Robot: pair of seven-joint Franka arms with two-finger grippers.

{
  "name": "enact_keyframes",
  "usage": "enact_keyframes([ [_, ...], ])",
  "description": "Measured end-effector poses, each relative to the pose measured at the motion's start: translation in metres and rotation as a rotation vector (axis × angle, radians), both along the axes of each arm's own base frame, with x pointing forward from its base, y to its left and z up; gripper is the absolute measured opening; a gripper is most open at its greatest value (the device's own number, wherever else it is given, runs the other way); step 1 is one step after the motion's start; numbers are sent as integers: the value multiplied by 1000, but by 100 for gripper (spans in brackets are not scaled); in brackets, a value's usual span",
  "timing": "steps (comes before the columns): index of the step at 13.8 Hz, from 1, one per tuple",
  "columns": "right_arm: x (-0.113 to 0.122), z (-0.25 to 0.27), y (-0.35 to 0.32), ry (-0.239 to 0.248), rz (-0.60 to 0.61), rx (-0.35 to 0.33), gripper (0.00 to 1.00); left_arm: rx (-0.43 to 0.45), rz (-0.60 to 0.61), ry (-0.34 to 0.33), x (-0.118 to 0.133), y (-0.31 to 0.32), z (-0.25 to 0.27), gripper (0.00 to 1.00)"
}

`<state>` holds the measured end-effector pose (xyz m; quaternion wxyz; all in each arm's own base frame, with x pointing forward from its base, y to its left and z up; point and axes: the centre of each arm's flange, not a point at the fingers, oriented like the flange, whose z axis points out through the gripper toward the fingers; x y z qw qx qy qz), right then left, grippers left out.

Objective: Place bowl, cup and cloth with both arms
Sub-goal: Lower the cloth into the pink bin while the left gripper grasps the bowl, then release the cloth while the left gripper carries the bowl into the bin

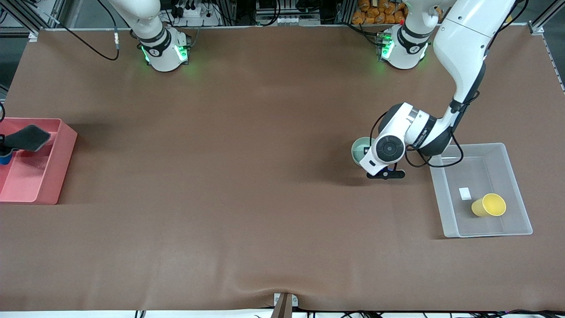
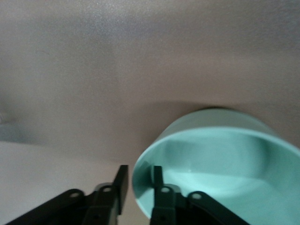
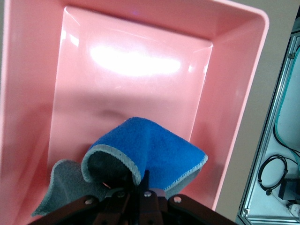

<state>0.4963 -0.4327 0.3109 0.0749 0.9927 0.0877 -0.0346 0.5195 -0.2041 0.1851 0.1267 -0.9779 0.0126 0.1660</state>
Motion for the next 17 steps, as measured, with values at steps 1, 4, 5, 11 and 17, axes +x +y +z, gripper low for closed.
enact_keyframes([
  [1, 1, -3, 0, 1, 2, 1, 4, -4, 0, -8, 2, -1, 3, 13],
  [4, 7, -17, 1, -17, 14, -5, 4, -7, 8, -39, 10, -3, 18, 10],
  [5, 9, -25, 2, -23, 19, -6, 4, -3, 14, -46, 16, -1, 26, 10],
  [11, 18, -66, 1, -71, 42, -28, 4, -73, 79, -81, 64, 47, 119, 3],
  [17, 21, -81, 0, -88, 48, -35, 7, -192, 47, -119, 76, 150, 195, 3],
])
